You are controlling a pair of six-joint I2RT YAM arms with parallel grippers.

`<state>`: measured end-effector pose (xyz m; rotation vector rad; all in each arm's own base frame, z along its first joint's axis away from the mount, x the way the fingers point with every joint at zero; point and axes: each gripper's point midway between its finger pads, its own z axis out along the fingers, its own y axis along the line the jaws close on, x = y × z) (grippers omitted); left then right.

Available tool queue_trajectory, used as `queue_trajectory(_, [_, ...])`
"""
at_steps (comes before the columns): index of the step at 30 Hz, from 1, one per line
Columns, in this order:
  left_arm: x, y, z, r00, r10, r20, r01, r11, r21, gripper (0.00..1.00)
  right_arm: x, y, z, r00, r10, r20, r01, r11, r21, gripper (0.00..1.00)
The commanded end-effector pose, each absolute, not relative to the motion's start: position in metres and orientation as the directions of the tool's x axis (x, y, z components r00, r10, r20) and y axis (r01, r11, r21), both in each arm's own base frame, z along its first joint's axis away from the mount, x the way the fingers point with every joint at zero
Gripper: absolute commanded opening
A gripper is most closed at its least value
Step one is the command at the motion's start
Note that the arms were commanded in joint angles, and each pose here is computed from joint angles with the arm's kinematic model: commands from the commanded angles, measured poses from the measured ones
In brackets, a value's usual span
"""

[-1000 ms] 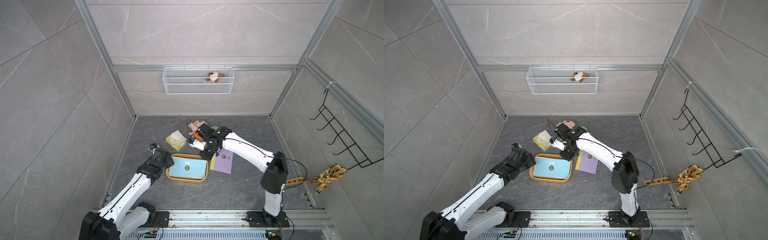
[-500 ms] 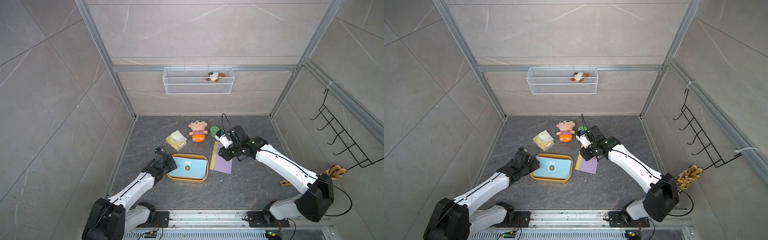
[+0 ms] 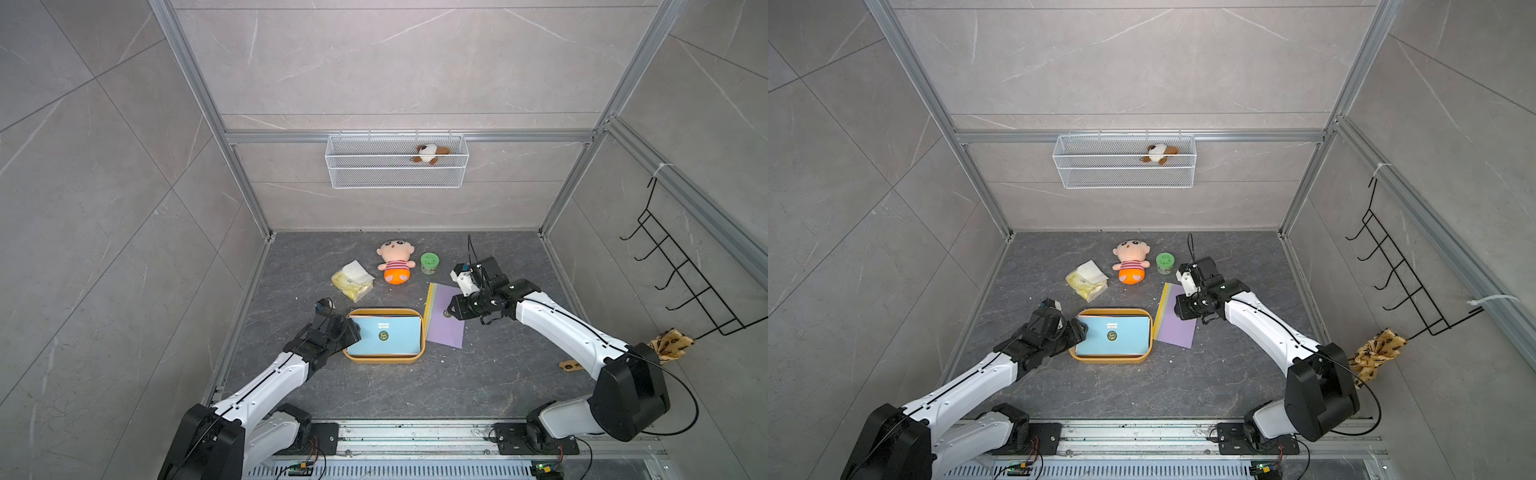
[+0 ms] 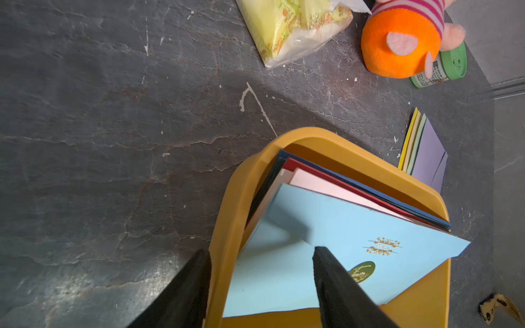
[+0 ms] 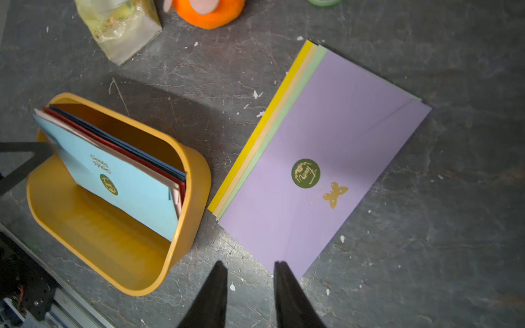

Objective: Put the sealed envelopes into the storage box
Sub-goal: Adjust the storage box at the center of the board, then pick up the envelope from the center of the board.

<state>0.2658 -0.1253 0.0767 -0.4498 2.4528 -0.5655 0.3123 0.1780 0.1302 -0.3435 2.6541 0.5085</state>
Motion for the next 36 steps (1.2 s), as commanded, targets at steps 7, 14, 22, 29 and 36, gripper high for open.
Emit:
queue_trajectory(7, [0.289,-0.104,0.161,-0.672,-0.388,-0.631,-0.162,0.908,-0.387,0.70,0.312,0.142,0.096,-0.910,0.127,-0.394,-0.050,0.911,0.410,0.44])
queue_trajectory(14, [0.277,-0.111,0.174,-0.681,-0.346,-0.646,-0.068,0.908,-0.414,0.69,0.303,0.118,0.096,-0.827,0.190,-0.529,-0.024,0.929,0.369,0.45])
queue_trajectory(22, [0.266,-0.110,0.182,-0.685,-0.333,-0.648,-0.043,0.907,-0.420,0.69,0.282,0.102,0.105,-0.759,0.235,-0.608,-0.012,0.928,0.373,0.45])
queue_trajectory(29, [0.268,-0.120,0.193,-0.691,-0.343,-0.636,-0.014,0.886,-0.463,0.68,0.278,0.094,0.105,-0.735,0.273,-0.620,0.027,0.926,0.376,0.45])
queue_trajectory(36, [0.273,-0.126,0.213,-0.683,-0.346,-0.643,0.010,0.876,-0.483,0.68,0.278,0.095,0.103,-0.739,0.272,-0.617,0.028,0.927,0.375,0.45])
